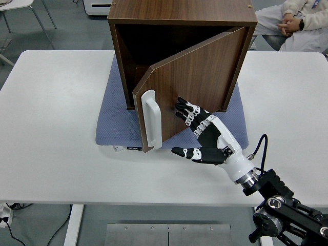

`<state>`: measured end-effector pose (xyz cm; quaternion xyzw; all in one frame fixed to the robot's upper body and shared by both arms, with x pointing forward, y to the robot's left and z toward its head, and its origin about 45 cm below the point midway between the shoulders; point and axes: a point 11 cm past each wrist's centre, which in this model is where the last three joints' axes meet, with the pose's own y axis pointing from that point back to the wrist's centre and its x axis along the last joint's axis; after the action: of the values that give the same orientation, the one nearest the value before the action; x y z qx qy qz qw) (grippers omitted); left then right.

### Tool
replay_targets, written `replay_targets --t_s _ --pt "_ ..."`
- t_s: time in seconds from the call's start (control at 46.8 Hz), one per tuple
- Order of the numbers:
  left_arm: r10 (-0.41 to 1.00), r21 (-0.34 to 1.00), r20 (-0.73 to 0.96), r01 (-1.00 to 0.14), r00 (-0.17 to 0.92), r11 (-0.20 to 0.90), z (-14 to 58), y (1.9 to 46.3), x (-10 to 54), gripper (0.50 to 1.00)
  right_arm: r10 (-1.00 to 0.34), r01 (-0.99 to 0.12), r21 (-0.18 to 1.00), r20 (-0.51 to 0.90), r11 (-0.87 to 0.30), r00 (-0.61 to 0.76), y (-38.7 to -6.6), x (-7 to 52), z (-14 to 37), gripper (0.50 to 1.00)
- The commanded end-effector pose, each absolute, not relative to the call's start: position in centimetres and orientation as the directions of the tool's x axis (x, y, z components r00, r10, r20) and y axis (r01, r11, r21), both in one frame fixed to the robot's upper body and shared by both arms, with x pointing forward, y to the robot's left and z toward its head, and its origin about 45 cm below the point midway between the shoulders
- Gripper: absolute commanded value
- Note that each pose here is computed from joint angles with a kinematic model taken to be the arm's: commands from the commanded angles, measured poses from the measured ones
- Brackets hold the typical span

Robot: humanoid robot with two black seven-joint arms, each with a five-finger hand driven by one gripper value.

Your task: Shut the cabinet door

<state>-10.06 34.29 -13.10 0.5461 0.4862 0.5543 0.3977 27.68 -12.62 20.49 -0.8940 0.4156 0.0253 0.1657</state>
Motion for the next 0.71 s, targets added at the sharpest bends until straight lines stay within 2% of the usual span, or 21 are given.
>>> replay_targets --t_s 0.0,0.299,0.684 --pt "0.972 0.973 0.218 0.090 -0.087 -0.210 -13.1 34.3 -10.1 1.000 -0.732 -0.749 -0.271 -0.180 -0.605 0.657 -12.3 27.5 20.4 1.000" --pt "0.972 0.973 0.218 0.090 -0.087 -0.210 -13.1 34.3 -10.1 1.000 -0.706 -0.722 -0.231 -0.161 -0.652 0.689 -10.9 26.4 19.2 1.000" --pt "0.972 0.973 0.219 0.090 -0.087 -0.212 -13.1 34.3 -10.1 1.000 -0.702 -0.709 -0.259 -0.137 -0.656 0.699 -9.2 27.6 20.3 1.000"
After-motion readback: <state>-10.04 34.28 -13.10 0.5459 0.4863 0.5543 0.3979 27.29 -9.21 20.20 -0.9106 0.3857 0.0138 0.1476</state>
